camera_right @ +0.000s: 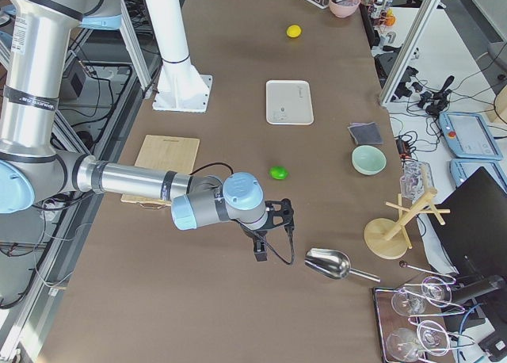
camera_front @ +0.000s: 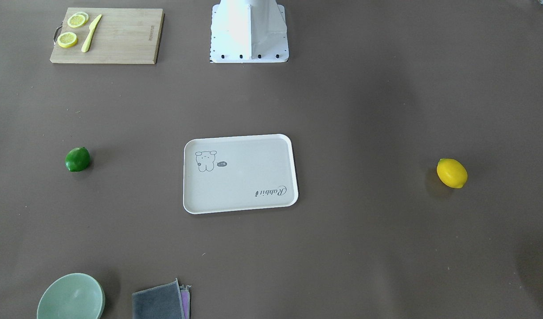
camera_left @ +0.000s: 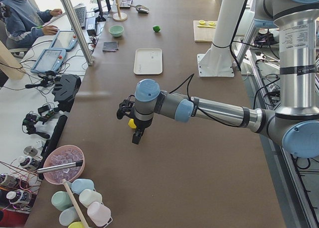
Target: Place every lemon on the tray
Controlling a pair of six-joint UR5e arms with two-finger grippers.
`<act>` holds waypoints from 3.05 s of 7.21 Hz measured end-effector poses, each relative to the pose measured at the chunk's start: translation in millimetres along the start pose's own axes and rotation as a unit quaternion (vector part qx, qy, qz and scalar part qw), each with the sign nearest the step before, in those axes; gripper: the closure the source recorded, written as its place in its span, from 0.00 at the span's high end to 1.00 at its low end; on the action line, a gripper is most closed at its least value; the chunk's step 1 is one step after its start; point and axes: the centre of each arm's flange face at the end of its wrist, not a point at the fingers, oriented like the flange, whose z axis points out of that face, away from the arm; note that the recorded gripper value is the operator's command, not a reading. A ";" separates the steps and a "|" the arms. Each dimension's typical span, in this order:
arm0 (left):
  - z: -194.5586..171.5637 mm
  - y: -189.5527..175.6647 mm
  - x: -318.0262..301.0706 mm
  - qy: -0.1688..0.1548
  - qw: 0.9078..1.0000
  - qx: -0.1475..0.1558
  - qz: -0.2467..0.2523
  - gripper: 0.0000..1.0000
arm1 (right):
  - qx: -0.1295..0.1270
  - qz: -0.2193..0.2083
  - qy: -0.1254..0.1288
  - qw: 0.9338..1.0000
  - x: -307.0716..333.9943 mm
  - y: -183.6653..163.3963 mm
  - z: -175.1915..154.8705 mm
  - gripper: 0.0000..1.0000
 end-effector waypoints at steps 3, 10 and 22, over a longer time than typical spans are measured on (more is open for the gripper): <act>3.4 9.2 -3.3 0.001 1.000 0.001 -0.002 0.98 | 0.002 -0.012 -0.010 1.000 -8.7 -5.7 -0.8 1.00; 2.1 14.8 -2.0 0.001 1.000 0.002 -0.007 0.98 | -0.031 0.061 -0.055 0.996 -191.4 -96.3 46.3 0.99; 79.3 -81.1 50.0 0.020 0.998 -0.040 -0.045 0.98 | -0.096 0.105 -0.024 0.990 -331.9 -108.0 169.5 0.00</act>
